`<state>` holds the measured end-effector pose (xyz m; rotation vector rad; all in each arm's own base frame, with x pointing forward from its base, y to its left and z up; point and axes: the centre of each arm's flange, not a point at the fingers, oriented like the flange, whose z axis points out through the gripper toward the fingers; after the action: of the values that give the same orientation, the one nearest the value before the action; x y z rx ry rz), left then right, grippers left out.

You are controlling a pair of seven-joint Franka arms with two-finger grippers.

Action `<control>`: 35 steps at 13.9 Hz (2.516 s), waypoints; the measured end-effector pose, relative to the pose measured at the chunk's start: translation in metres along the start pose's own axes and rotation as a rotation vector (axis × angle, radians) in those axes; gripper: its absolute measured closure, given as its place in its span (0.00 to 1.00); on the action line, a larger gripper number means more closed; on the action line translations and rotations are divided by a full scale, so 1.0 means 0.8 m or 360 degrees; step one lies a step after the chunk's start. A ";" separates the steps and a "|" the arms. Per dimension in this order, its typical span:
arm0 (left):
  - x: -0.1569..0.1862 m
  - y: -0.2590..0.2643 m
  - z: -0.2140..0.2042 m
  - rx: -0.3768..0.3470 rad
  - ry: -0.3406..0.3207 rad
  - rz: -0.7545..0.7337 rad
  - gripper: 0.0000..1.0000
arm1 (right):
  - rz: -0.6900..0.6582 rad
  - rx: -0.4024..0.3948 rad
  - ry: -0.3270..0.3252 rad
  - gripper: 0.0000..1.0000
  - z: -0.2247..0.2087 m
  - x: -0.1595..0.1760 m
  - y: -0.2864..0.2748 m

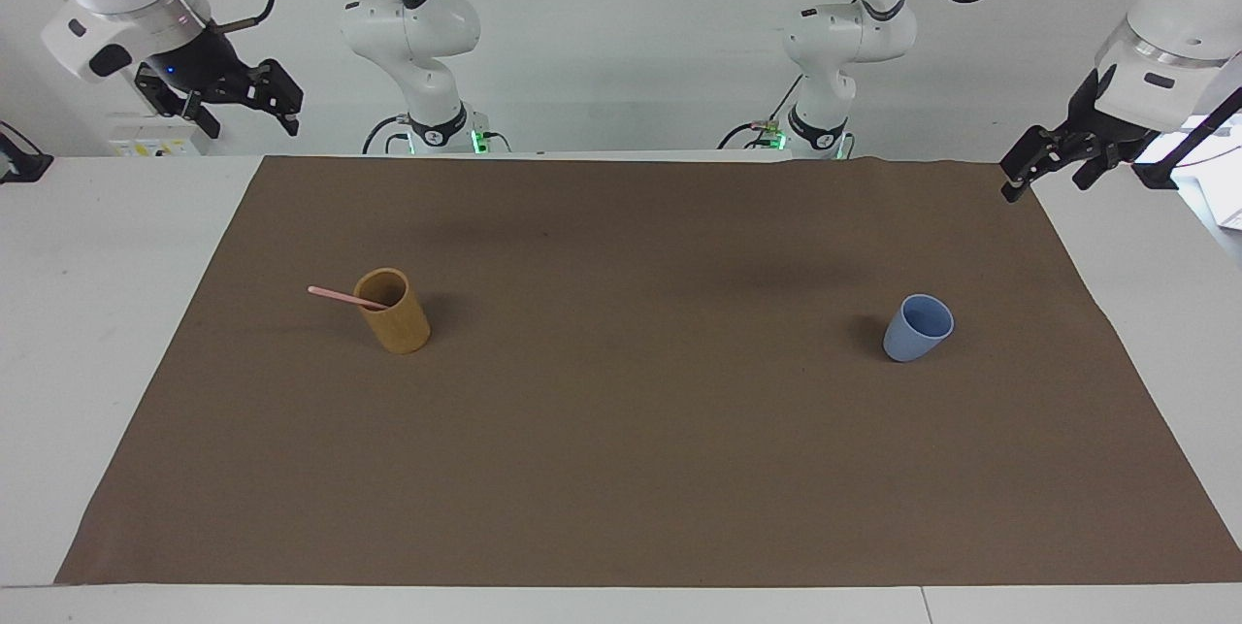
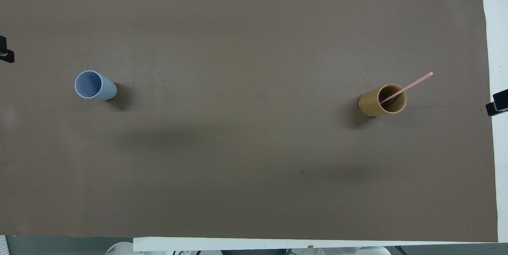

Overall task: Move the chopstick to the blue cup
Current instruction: 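Reach the left gripper to the light blue cup and grasp it, then slide the light blue cup with the left gripper toward the table center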

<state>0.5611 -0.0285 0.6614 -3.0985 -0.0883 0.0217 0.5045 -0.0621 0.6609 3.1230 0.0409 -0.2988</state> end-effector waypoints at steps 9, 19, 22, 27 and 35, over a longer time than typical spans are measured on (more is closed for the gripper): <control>0.011 -0.010 0.186 -0.0024 0.0217 -0.0047 0.00 | -0.0006 -0.0001 -0.0004 0.00 0.001 0.001 -0.002; -0.011 -0.012 0.368 -0.0035 0.0120 -0.0221 0.54 | -0.0006 0.0000 -0.0004 0.00 0.001 0.000 -0.002; -0.010 -0.002 0.364 -0.0041 0.0143 -0.0215 0.92 | -0.0006 0.0000 -0.0004 0.00 0.001 0.000 -0.002; -0.057 0.210 0.350 -0.0092 0.0164 -0.0210 0.95 | -0.0006 0.0000 -0.0004 0.00 0.001 0.000 -0.002; -0.123 0.418 0.361 -0.0124 0.0141 -0.0215 0.87 | -0.0006 0.0000 -0.0004 0.00 0.001 0.000 -0.002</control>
<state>0.4777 -0.3556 0.3598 -3.1577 -0.3019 -0.1262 0.5045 -0.0603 0.6599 3.1226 0.0464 -0.3026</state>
